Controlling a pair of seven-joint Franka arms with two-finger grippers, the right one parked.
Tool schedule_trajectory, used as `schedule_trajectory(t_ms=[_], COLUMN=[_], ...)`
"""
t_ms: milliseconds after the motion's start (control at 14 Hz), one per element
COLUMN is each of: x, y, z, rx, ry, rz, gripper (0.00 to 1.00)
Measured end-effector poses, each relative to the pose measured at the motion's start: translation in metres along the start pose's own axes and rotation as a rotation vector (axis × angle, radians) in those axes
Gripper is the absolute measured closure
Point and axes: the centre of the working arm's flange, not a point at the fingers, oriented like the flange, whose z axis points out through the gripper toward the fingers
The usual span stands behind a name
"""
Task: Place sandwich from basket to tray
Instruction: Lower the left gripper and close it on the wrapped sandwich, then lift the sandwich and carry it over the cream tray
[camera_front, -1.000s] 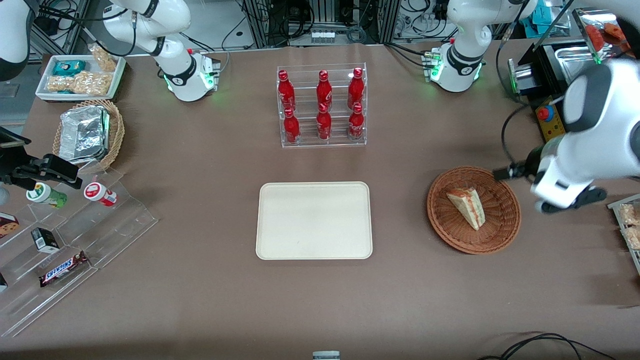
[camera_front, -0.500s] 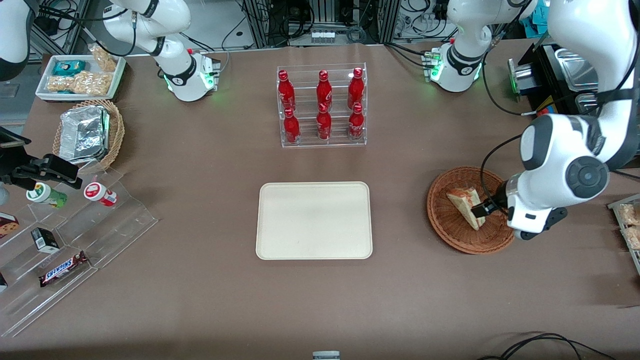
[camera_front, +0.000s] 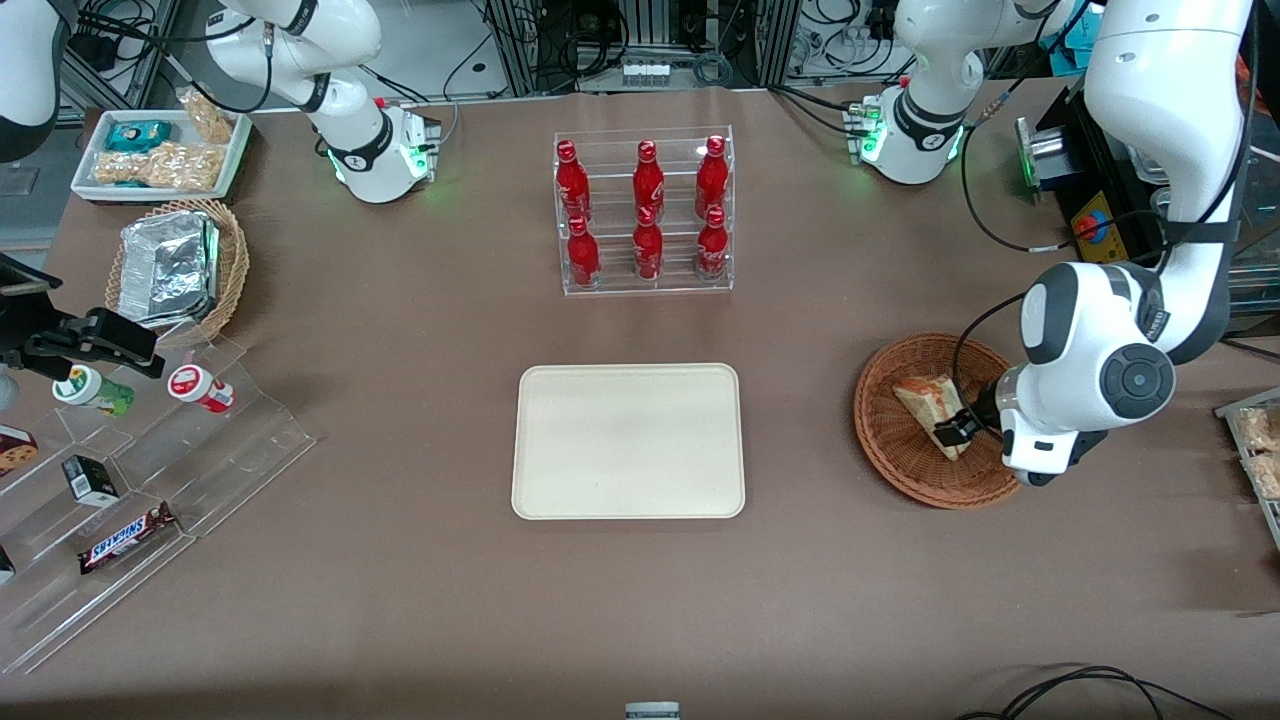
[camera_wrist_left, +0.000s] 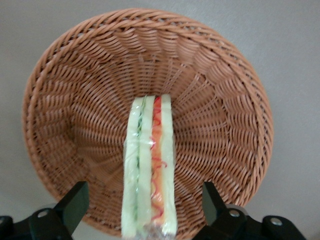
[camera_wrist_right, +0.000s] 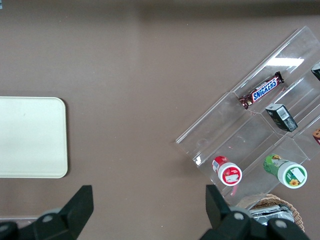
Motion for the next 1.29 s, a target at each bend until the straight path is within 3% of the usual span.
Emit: schedule_trajectory(t_ms=[643, 714, 857, 1071, 1286], x=[-0.011, -0.011, -0.012, -0.014, -0.022], y=[-0.008, -0.008, -0.006, -0.007, 0.000], z=[0.079, 0.079, 0.075, 0.061, 0.033], rx=[-0.023, -0.023, -0.027, -0.018, -0.010], ry=[0.001, 0.001, 0.006, 0.004, 0.007], rz=[-0.042, -0.068, -0.138, -0.167, -0.150], gripper=[0.00, 0.08, 0.12, 0.47, 0.72])
